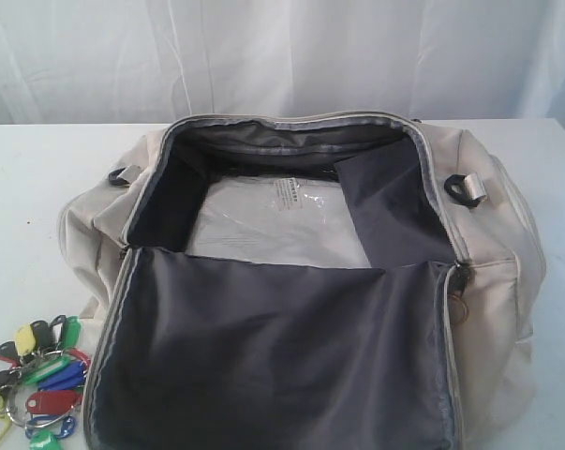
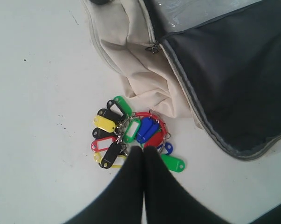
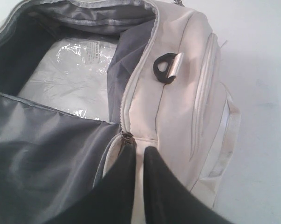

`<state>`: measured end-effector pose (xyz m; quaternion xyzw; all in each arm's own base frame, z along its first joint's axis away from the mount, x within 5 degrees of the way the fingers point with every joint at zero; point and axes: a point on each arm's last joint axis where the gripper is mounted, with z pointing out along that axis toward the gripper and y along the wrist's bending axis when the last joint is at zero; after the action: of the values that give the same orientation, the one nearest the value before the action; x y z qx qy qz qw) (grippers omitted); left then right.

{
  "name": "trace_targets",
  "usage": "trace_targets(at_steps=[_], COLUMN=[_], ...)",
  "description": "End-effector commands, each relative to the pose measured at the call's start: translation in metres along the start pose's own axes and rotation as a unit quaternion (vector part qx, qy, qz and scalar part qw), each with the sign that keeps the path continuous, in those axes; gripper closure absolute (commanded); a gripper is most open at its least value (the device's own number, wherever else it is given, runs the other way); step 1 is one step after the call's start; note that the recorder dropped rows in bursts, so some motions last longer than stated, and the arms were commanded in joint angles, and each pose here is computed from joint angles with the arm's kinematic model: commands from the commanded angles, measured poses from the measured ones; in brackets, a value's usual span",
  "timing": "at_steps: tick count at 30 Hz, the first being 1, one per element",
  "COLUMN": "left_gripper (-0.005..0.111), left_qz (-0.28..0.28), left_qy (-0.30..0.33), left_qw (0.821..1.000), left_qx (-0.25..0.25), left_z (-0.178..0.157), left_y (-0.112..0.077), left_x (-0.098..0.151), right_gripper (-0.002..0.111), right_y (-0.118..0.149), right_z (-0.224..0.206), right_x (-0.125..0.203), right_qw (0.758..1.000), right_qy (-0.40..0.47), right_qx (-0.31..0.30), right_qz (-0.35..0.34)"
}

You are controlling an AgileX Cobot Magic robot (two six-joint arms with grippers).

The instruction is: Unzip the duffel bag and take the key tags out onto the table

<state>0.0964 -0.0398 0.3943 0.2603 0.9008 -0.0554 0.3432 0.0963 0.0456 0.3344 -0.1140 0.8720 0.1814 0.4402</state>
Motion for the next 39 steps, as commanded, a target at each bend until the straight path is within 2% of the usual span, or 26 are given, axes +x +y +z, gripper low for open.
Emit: trace_targets(at_steps=[1,6,11,17,23,29,33,39], left_gripper=[0.107,0.107,0.107,0.107,0.107,0.107,0.107,0.107], left_qz=[-0.025,-0.054,-0.068,-0.065,-0.050,-0.043,-0.050,-0.067], left_qy=[-0.002,-0.027,-0.080,-0.195,-0.267,-0.304,-0.325,-0.319], left_qw=[1.000,0.997,0.991,0.968,0.948,0.936,0.922,0.916], left_qx=[-0.011,-0.046,-0.084,-0.141,-0.162,-0.174,-0.203,-0.236], left_z=[-0.004,-0.019,-0.045,-0.093,-0.115,-0.123,-0.127,-0.126], left_y=[0.002,0.006,-0.001,-0.031,-0.052,-0.063,-0.074,-0.084], left_x=[0.006,0.015,0.034,0.082,0.116,0.135,0.147,0.146], right_gripper=[0.102,0.102,0.102,0.102,0.102,0.102,0.102,0.102], right_y=[0.000,0.000,0.000,0.000,0.000,0.000,0.000,0.000], right_z=[-0.001,-0.001,-0.001,-0.001,-0.001,-0.001,-0.001,-0.001], right_x=[-0.001,-0.001,-0.001,-0.001,-0.001,-0.001,-0.001,-0.001], right_qw=[1.000,1.000,1.000,1.000,1.000,1.000,1.000,1.000], right_qy=[-0.009,-0.009,-0.009,-0.009,-0.010,-0.009,-0.009,-0.007], right_qx=[0.000,0.000,0.000,0.000,0.001,0.000,0.000,0.000], right_qz=[0.001,0.001,0.001,0.001,0.001,0.001,0.001,0.001])
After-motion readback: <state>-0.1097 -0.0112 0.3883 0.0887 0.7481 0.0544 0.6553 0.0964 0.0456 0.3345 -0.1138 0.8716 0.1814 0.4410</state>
